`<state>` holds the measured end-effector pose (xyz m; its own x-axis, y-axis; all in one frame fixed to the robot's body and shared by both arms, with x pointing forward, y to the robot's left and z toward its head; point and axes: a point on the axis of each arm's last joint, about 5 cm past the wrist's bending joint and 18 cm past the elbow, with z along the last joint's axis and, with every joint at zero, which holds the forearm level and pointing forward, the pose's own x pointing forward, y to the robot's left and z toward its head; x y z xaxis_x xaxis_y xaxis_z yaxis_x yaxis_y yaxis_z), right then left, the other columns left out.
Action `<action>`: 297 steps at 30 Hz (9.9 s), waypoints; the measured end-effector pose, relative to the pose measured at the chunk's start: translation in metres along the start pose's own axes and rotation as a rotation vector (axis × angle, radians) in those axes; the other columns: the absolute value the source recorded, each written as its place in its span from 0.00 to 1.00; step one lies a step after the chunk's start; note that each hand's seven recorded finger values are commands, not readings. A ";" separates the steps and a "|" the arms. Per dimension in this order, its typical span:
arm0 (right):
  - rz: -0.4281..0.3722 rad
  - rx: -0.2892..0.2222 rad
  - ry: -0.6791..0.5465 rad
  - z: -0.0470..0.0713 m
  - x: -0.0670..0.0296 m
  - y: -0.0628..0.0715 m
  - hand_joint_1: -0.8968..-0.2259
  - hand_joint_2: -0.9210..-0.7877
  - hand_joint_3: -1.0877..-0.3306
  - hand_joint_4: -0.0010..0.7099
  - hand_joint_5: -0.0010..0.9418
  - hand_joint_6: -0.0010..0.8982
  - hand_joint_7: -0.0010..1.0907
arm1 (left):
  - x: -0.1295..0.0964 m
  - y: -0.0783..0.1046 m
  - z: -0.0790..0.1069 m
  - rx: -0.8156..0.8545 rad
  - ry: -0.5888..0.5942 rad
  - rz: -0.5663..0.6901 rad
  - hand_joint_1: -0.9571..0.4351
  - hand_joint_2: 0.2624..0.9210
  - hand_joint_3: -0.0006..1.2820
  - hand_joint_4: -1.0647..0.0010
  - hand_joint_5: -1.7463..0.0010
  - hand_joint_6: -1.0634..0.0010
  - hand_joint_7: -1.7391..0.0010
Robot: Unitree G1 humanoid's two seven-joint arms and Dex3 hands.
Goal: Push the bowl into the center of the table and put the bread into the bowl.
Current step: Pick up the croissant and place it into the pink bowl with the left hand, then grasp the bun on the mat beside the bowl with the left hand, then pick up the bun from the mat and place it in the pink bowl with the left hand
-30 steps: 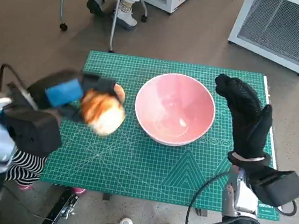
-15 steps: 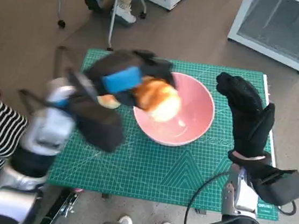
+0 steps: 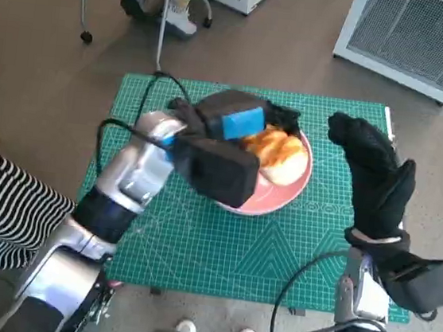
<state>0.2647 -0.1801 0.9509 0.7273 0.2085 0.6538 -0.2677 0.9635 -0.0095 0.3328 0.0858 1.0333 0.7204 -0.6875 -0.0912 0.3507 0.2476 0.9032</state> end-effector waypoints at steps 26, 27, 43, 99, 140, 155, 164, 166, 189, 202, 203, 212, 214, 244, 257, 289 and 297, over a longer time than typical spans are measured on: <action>-0.034 -0.009 0.002 0.000 -0.0050 -0.002 0.31 0.00 0.45 0.23 0.01 0.06 0.42 | -0.021 0.012 -0.030 0.058 -0.042 -0.009 0.12 1.00 0.02 0.98 1.00 0.85 1.00; -0.036 -0.009 0.002 0.000 -0.0050 -0.002 0.31 0.00 0.45 0.23 0.01 0.06 0.42 | -0.025 0.017 -0.032 0.059 -0.044 0.003 0.12 1.00 0.02 0.98 1.00 0.85 1.00; -0.036 -0.013 0.002 0.000 -0.0048 -0.003 0.30 0.00 0.46 0.24 0.01 0.08 0.41 | -0.079 0.077 -0.063 0.067 0.156 0.110 0.26 0.83 0.00 0.98 1.00 0.83 0.99; -0.049 -0.027 -0.011 0.001 -0.0056 -0.006 0.30 0.00 0.46 0.25 0.00 0.09 0.39 | -0.047 0.014 -0.104 0.080 0.727 -0.240 0.56 0.73 0.00 0.72 0.98 0.67 0.98; -0.064 -0.032 -0.012 0.004 -0.0091 -0.008 0.32 0.00 0.46 0.26 0.00 0.10 0.39 | -0.057 -0.009 -0.115 0.201 0.707 -0.069 0.69 1.00 0.03 0.30 0.33 0.40 0.37; -0.063 -0.027 -0.007 0.004 -0.0089 -0.007 0.31 0.00 0.46 0.27 0.01 0.10 0.40 | -0.057 -0.008 -0.115 0.200 0.684 -0.065 0.69 1.00 0.03 0.29 0.33 0.40 0.38; -0.063 -0.026 -0.007 0.004 -0.0089 -0.007 0.31 0.00 0.46 0.27 0.01 0.10 0.40 | -0.060 -0.005 -0.115 0.193 0.674 -0.049 0.69 1.00 0.03 0.29 0.33 0.40 0.38; -0.063 -0.026 -0.007 0.004 -0.0089 -0.007 0.31 0.00 0.46 0.27 0.01 0.10 0.40 | -0.060 -0.004 -0.116 0.193 0.672 -0.044 0.69 1.00 0.03 0.29 0.33 0.40 0.38; -0.069 -0.024 0.001 0.003 -0.0088 -0.007 0.32 0.00 0.46 0.27 0.00 0.11 0.40 | -0.057 -0.002 -0.115 0.124 0.800 -0.219 0.45 0.71 0.00 0.75 1.00 0.74 1.00; -0.068 -0.024 -0.001 0.004 -0.0086 -0.007 0.32 0.00 0.46 0.27 0.00 0.11 0.40 | -0.056 -0.003 -0.114 0.143 0.778 -0.231 0.57 0.71 0.00 0.49 0.94 0.50 0.93; -0.068 -0.024 -0.001 0.004 -0.0086 -0.007 0.32 0.00 0.46 0.27 0.00 0.11 0.40 | -0.056 -0.003 -0.114 0.145 0.774 -0.229 0.59 0.72 0.00 0.46 0.93 0.46 0.92; -0.068 -0.023 -0.001 0.004 -0.0087 -0.007 0.32 0.00 0.46 0.27 0.00 0.10 0.40 | -0.055 -0.005 -0.113 0.177 0.734 -0.186 0.54 0.97 0.04 0.34 0.65 0.33 0.36; -0.068 -0.023 0.000 0.004 -0.0091 -0.007 0.32 0.00 0.46 0.27 0.00 0.10 0.40 | -0.055 -0.005 -0.113 0.183 0.728 -0.182 0.61 0.99 0.04 0.37 0.51 0.33 0.34; -0.067 -0.022 0.003 0.004 -0.0098 -0.006 0.32 0.00 0.46 0.27 0.00 0.10 0.41 | -0.056 0.003 -0.111 0.158 0.668 -0.136 0.69 0.99 0.04 0.37 0.22 0.30 0.50; -0.062 -0.022 -0.001 0.005 -0.0092 -0.006 0.32 0.00 0.46 0.27 0.00 0.10 0.41 | -0.054 0.045 -0.088 0.143 0.433 0.083 0.69 1.00 0.01 0.29 0.40 0.37 0.33; -0.075 -0.016 0.007 0.004 -0.0135 -0.004 0.31 0.00 0.46 0.27 0.00 0.10 0.41 | -0.034 0.050 -0.021 0.128 0.001 0.169 0.52 0.92 0.04 0.53 0.71 0.69 0.67; -0.086 -0.021 0.004 0.005 -0.0151 -0.005 0.30 0.00 0.46 0.28 0.00 0.10 0.41 | -0.028 0.040 -0.025 0.096 -0.014 0.033 0.31 0.89 0.01 0.86 0.98 0.81 0.97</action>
<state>0.2520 -0.1886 0.9447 0.7496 0.1253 0.6499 -0.1908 0.9811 0.0309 0.3412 0.1320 1.0612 0.7219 -0.6897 -0.0552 0.2673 0.2044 0.9417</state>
